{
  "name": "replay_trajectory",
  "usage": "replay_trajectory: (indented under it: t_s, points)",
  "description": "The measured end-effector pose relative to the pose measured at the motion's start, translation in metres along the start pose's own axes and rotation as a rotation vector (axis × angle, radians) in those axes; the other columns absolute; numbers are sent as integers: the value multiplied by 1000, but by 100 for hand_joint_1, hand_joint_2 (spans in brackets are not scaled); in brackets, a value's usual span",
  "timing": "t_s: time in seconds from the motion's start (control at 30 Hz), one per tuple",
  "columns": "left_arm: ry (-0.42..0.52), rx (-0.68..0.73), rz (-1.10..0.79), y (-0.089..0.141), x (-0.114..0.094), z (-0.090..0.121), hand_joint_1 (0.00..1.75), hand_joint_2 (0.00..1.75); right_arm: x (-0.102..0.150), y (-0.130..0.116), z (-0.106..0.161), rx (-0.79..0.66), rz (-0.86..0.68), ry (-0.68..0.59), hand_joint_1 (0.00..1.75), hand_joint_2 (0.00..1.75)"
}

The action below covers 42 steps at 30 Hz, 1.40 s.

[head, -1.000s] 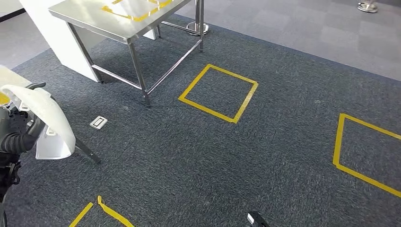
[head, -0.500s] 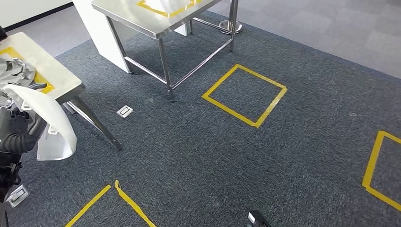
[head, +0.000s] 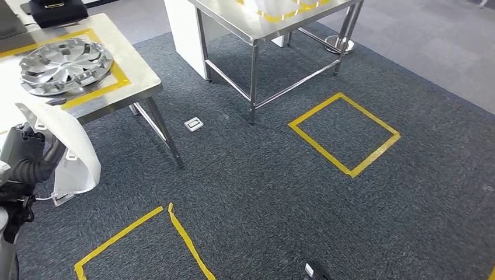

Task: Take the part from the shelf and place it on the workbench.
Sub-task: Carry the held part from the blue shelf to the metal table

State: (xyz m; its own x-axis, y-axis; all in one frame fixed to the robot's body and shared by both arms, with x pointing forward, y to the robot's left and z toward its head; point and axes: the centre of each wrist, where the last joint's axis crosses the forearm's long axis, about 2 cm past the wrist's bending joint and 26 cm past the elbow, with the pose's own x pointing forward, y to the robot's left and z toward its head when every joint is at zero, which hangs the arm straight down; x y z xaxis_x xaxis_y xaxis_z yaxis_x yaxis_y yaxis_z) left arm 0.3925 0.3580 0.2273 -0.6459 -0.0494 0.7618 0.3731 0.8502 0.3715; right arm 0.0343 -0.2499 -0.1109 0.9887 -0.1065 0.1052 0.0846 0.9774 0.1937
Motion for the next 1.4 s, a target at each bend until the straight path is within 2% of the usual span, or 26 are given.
replay_trajectory:
  t_s: [1.2, 1.4]
  points:
    - [-7, 104, -4, 21, 1, 8, 175, 175, 1, -1, 0, 0, 9, -5, 0, 0]
    - [-9, 129, -19, 30, 3, 12, 175, 175, 0, -1, 0, 3, 14, -4, 0, 0]
